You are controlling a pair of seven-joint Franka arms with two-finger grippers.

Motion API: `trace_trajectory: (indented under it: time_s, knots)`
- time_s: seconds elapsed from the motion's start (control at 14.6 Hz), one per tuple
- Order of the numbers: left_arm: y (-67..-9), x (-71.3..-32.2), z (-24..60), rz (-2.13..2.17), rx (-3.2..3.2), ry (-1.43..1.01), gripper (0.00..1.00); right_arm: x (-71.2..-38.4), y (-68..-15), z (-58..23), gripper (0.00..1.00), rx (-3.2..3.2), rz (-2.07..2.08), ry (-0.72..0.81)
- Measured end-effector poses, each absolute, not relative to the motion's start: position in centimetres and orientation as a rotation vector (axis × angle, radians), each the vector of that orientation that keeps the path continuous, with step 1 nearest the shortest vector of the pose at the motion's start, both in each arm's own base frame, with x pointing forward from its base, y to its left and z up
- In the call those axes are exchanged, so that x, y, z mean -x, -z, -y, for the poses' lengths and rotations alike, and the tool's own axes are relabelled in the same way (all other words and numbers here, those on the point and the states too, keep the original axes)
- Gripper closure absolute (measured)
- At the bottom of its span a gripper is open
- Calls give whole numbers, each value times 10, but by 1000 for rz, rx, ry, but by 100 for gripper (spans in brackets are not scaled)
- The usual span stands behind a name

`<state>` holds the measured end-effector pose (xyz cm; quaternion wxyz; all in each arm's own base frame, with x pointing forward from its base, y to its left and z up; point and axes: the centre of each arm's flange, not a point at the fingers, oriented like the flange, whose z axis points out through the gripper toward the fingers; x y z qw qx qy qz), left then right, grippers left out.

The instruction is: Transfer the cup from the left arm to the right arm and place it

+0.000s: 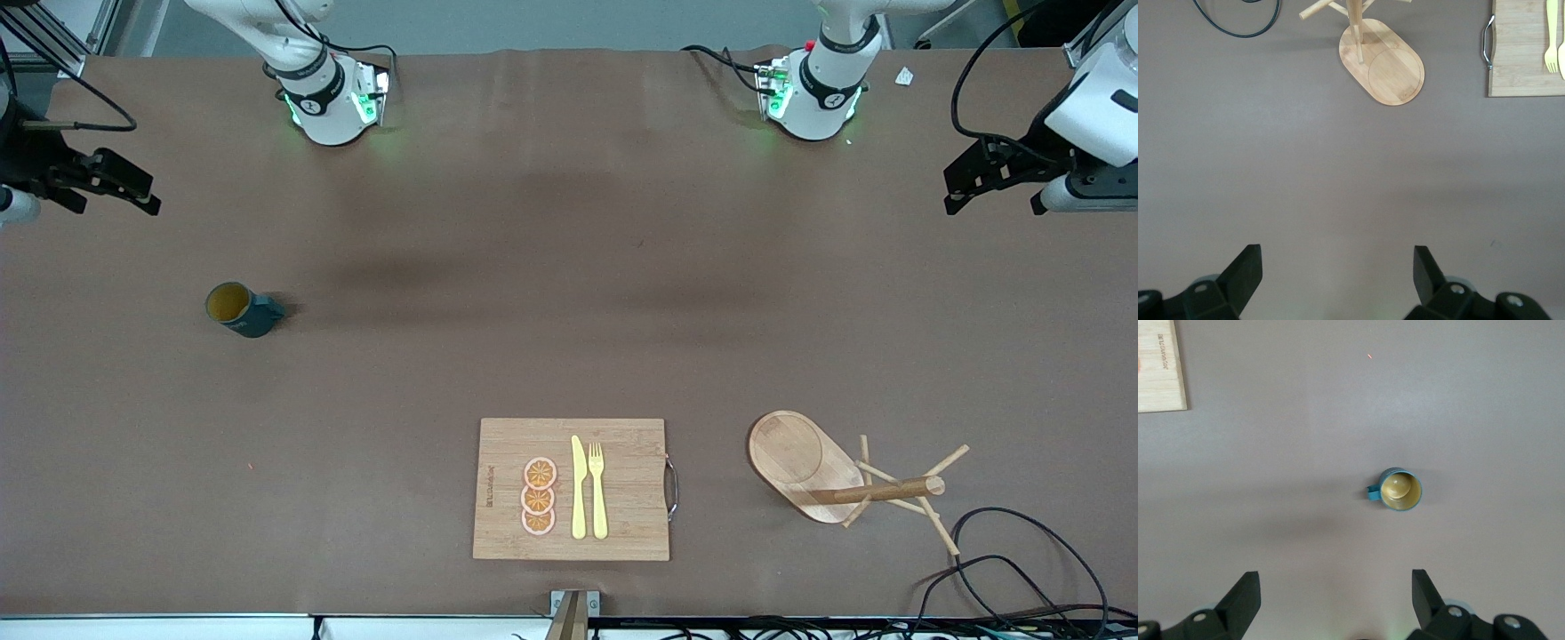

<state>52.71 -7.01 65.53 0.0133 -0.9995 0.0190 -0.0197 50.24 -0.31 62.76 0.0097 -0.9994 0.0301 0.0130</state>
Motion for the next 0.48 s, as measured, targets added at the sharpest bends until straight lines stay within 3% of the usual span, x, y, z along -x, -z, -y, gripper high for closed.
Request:
trace_trajectory:
  time_s: [0.48]
  knots:
    - [-656,-533,70,-59,3116,68,0,-499,-633,-34,0,3126,-139,-18]
